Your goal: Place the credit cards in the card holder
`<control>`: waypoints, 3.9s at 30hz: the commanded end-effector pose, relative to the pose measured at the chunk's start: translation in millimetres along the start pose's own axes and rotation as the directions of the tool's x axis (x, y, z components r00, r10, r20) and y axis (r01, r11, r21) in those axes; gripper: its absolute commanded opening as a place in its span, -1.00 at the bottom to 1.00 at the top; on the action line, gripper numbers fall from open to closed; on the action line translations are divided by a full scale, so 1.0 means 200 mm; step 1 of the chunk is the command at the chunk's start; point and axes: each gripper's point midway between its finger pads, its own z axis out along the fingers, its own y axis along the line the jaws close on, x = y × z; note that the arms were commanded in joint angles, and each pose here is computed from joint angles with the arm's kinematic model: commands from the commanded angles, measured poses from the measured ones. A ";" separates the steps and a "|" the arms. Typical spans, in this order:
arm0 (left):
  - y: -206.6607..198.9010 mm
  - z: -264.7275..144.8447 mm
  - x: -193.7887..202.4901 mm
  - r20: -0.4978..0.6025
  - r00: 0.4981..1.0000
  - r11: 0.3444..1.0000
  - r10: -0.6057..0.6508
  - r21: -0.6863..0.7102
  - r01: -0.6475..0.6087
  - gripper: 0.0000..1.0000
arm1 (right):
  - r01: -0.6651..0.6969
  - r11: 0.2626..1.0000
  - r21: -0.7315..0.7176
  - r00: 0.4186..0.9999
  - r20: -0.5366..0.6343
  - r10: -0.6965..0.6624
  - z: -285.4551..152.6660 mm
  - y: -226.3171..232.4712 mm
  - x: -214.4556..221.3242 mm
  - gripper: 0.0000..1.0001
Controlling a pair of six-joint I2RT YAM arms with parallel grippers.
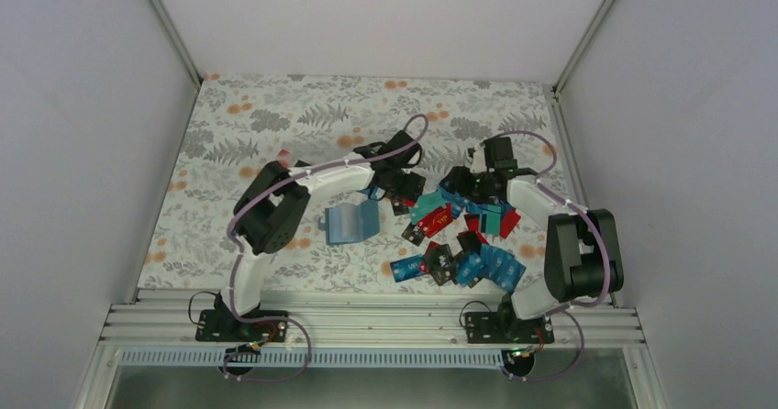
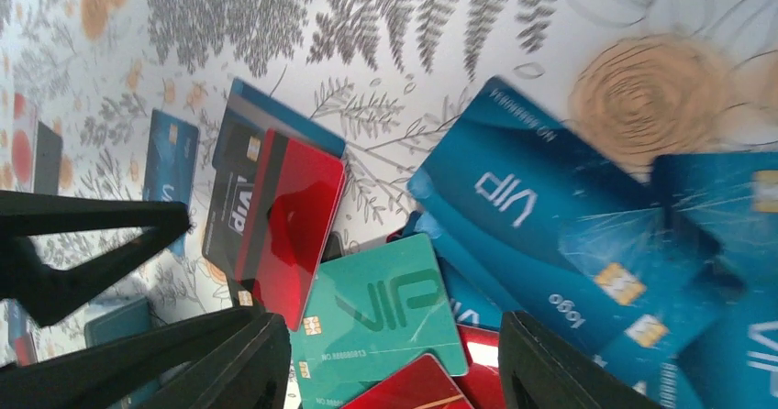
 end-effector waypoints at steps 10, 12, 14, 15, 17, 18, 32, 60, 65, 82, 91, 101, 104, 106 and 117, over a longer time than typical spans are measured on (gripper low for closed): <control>0.01 0.24 0.15 -0.164 0.983 0.980 0.085 -0.165 -0.112 0.64 | -0.017 1.000 -0.012 0.998 0.055 0.018 -0.11 -0.05 -0.03 0.18; 0.03 0.28 0.19 -0.184 0.979 0.973 0.083 -0.200 -0.120 0.63 | -0.017 1.000 -0.014 0.998 0.054 0.018 -0.11 -0.05 -0.03 0.18; 0.06 0.30 0.22 -0.197 0.978 0.966 0.070 -0.231 -0.115 0.55 | -0.018 1.000 -0.015 0.998 0.053 0.018 -0.11 -0.06 -0.03 0.18; 0.06 0.30 0.23 -0.200 0.978 0.965 0.063 -0.239 -0.111 0.45 | -0.018 1.000 -0.017 0.998 0.053 0.018 -0.11 -0.05 -0.03 0.18; 0.08 0.32 0.27 -0.203 0.978 0.963 0.047 -0.249 -0.098 0.28 | -0.016 1.000 -0.016 0.998 0.055 0.017 -0.11 -0.06 -0.03 0.18; 0.09 0.32 0.28 -0.201 0.979 0.963 0.042 -0.252 -0.093 0.19 | -0.018 1.000 -0.015 0.998 0.053 0.018 -0.11 -0.06 -0.03 0.18; -0.15 0.14 0.11 -0.045 0.999 1.000 0.023 0.002 -0.023 -0.08 | -0.022 0.993 -0.117 0.999 0.020 0.024 -0.11 0.02 0.02 0.17; -0.38 -0.11 0.17 0.028 0.992 0.920 0.120 0.373 -0.121 -0.14 | -0.130 0.990 -0.057 0.981 -0.149 0.120 -0.04 -0.12 0.43 0.19; -0.42 -0.12 0.29 0.008 0.989 0.903 0.150 0.405 -0.140 -0.32 | -0.123 0.990 -0.064 0.982 -0.153 0.112 -0.01 -0.12 0.42 0.17; -0.40 0.05 0.38 -0.053 0.990 0.926 0.128 0.364 -0.100 -0.59 | -0.113 0.993 -0.026 0.984 -0.143 0.108 0.00 -0.17 0.43 0.17; -0.33 0.14 0.47 -0.099 0.988 0.946 0.118 0.314 -0.081 -0.63 | -0.114 0.993 -0.036 0.981 -0.164 0.107 0.03 -0.17 0.45 0.17; -0.28 0.19 0.56 -0.128 0.987 0.955 0.099 0.291 -0.058 -0.66 | -0.126 0.990 -0.064 0.976 -0.185 0.113 0.05 -0.16 0.46 0.17; -0.28 0.18 0.55 -0.117 0.988 0.953 0.098 0.297 -0.060 -0.66 | -0.137 0.986 -0.097 0.973 -0.200 0.115 0.04 -0.13 0.48 0.16; -0.28 0.18 0.56 -0.114 0.988 0.951 0.099 0.303 -0.060 -0.66 | -0.138 0.981 -0.133 0.973 -0.201 0.110 0.04 -0.10 0.48 0.14; -0.30 0.18 0.58 -0.101 0.989 0.936 0.108 0.345 -0.068 -0.67 | -0.155 0.936 -0.317 0.975 -0.203 0.092 0.02 0.02 0.46 -0.26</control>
